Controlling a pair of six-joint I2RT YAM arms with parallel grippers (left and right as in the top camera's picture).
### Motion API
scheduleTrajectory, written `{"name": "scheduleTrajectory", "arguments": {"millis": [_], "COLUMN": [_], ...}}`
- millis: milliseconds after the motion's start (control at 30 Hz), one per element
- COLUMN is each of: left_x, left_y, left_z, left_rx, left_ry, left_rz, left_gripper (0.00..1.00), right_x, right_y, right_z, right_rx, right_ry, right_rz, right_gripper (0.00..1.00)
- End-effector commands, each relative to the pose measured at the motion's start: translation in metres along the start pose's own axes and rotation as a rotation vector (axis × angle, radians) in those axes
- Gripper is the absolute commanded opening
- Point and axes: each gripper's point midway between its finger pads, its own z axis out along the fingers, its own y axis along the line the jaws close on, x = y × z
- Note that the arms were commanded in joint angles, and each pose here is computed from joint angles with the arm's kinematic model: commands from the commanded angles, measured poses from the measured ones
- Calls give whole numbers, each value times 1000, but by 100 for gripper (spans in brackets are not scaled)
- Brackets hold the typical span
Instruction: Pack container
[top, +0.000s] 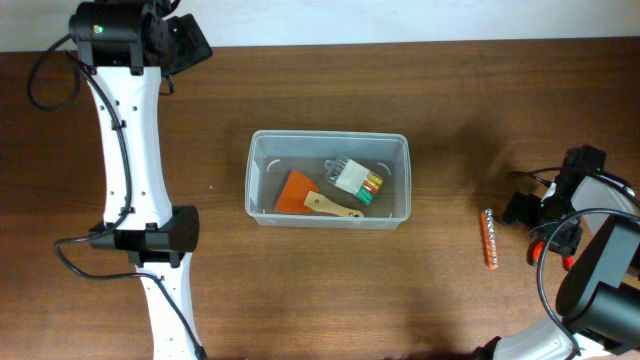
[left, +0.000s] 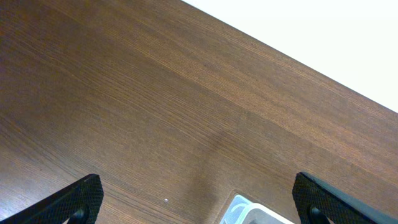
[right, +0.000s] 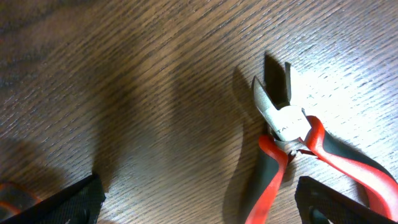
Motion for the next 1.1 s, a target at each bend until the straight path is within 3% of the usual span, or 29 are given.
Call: {"name": "scheduleTrajectory", "arguments": {"millis": [0, 1067], "left_x": [-5, -6], "left_y": [2, 2], "left_z": [-14, -14], "left_rx": [9, 9], "left_ry": [-33, -33], "left_rz": [1, 1], "left_gripper": [99, 99], "right_x": [10, 16], "right_y": [-1, 4], "right_z": [10, 16], "right_rx": [1, -30], "right_ry": [38, 50], "right_rz": [-2, 30], "right_gripper": [99, 99]}}
